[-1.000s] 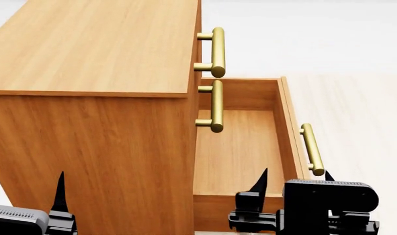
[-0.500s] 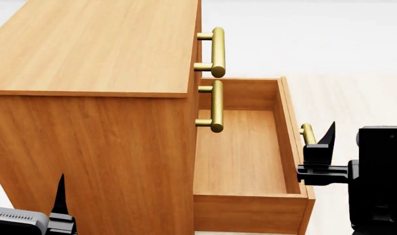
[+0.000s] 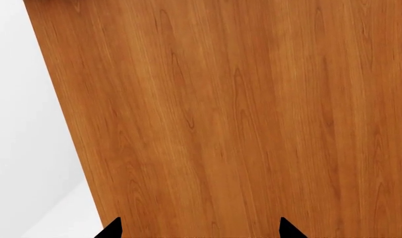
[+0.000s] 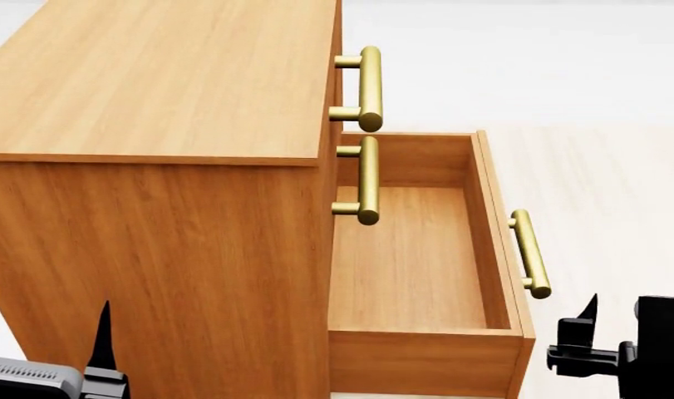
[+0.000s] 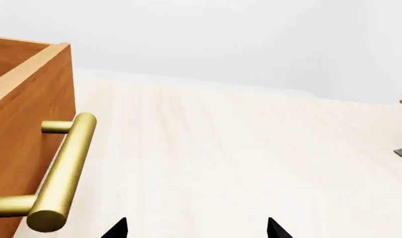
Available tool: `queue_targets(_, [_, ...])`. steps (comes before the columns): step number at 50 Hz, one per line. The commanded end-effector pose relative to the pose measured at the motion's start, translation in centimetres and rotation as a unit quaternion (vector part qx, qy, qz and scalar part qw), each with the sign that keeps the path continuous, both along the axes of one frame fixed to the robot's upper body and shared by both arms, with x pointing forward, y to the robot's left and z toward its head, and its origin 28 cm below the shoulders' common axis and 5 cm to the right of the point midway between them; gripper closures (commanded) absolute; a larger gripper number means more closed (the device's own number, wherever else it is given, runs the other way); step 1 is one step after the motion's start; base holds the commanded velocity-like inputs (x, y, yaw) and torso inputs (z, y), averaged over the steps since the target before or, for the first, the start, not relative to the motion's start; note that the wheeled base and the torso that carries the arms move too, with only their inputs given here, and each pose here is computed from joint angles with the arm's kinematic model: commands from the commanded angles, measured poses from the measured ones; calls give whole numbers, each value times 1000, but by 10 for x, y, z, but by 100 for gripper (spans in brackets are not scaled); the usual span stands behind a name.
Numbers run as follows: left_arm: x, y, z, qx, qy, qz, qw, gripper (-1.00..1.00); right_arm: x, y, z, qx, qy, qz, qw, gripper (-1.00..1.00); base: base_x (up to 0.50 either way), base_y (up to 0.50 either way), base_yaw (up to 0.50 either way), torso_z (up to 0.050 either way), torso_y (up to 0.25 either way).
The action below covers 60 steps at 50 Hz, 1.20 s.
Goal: Close the bottom drawer of the cabinet.
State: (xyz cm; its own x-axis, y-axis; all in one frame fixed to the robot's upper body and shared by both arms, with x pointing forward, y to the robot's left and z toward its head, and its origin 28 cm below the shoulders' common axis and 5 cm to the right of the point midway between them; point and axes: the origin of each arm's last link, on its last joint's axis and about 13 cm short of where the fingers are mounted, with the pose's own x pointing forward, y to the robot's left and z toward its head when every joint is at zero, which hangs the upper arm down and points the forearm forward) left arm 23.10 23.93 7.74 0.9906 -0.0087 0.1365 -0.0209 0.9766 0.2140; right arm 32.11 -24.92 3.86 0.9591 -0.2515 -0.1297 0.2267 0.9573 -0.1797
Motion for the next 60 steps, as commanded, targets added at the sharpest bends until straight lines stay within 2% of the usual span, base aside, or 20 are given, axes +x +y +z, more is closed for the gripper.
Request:
queue_targets(1, [-2, 0, -1, -1, -1, -1, 1000, -100, -16, 13, -46, 27, 29, 30, 999, -100, 0, 0, 0, 0, 0])
queue_targets(9, [-2, -1, -1, -1, -1, -2, 1000, -100, -24, 26, -60, 50, 42, 19, 998, -100, 0, 0, 0, 0, 0])
queue_targets(16, [-3, -2, -1, -1, -1, -3, 1000, -100, -23, 36, -63, 62, 46, 44, 996, -100, 0, 0, 0, 0, 0])
queue_targets(31, [-4, -2, -2, 0, 0, -4, 1000, -100, -10, 57, -57, 44, 48, 102, 993, -100, 0, 0, 0, 0, 0])
queue_targets(41, [-4, -3, 1, 0, -2, -5, 1000, -100, -7, 76, -59, 14, 52, 165, 985, -100, 0, 0, 0, 0, 0])
queue_targets(60, [-5, -2, 0, -2, -2, -6, 1000, -100, -2, 99, -58, 3, 38, 213, 976, -100, 0, 0, 0, 0, 0])
